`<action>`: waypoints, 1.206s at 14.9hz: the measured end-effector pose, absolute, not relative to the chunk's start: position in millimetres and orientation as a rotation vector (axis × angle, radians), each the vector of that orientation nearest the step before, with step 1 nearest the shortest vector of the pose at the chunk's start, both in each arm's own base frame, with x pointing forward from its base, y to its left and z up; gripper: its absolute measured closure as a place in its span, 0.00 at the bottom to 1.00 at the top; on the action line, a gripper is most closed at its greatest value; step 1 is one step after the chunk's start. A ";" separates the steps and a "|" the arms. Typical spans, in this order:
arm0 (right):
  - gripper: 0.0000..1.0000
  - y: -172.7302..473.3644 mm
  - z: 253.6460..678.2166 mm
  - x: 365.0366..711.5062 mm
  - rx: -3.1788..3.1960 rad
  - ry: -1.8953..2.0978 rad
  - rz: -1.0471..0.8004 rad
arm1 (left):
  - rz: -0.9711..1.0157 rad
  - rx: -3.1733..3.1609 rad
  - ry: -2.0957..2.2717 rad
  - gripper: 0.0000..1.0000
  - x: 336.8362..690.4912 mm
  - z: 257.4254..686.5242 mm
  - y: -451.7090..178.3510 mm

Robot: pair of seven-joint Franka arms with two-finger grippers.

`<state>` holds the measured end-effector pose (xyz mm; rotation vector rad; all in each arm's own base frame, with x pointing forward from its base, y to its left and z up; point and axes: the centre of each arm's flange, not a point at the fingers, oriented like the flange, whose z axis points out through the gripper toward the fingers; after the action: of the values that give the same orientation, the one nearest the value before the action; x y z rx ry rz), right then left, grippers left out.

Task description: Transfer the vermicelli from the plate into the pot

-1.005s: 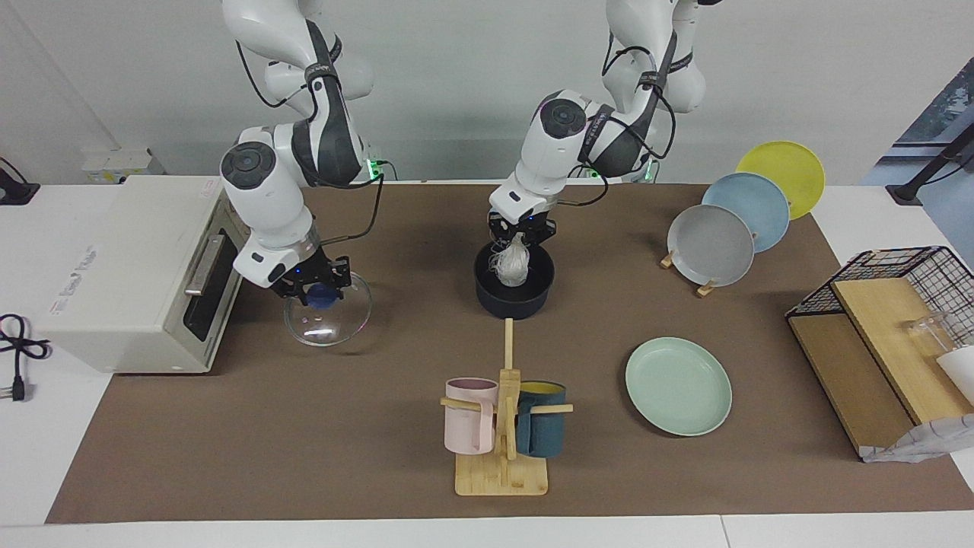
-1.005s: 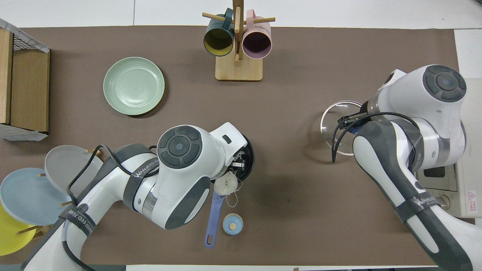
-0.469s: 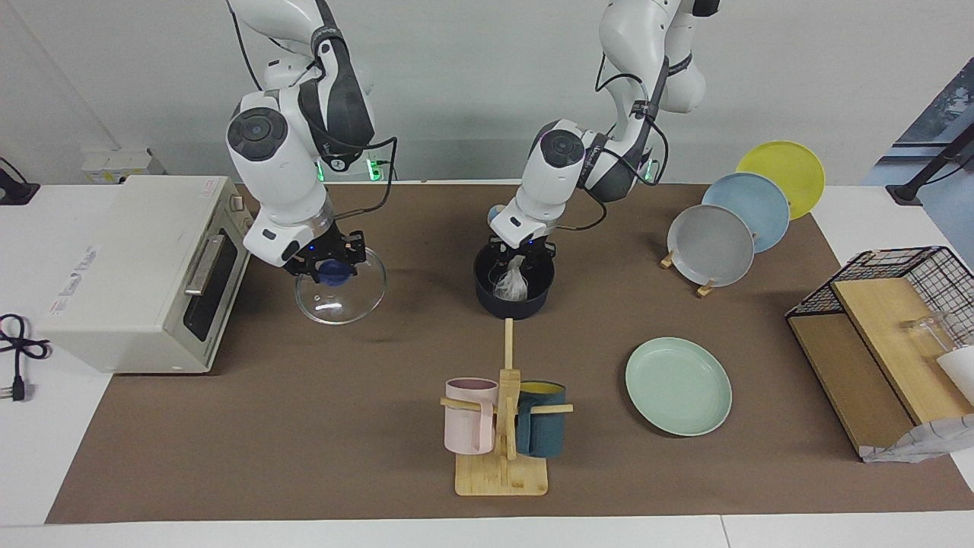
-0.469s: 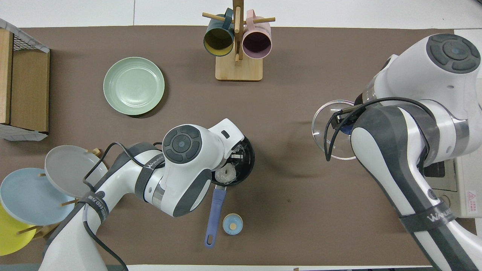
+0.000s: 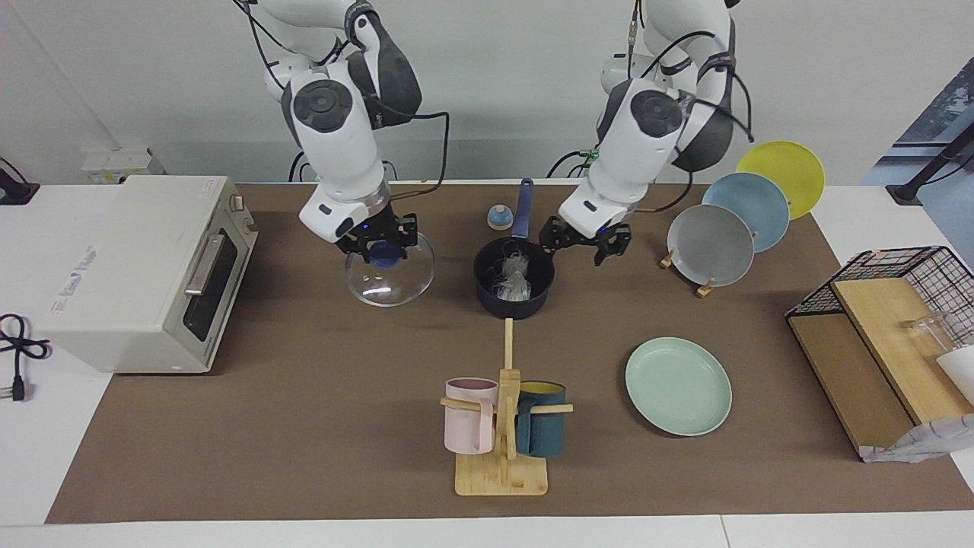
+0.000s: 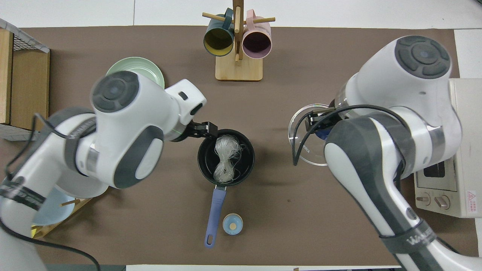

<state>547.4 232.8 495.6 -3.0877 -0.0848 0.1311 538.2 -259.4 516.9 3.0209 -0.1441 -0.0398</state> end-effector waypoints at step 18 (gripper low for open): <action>0.34 433.9 419.2 475.8 -3.129 -0.066 -0.042 | -0.074 3.122 -0.058 0.00 525.6 598.9 -133.3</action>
<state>475.8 433.9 419.2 -3.1293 -0.0658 -0.0417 525.6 -133.3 598.9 3.1220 -0.0580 -0.0742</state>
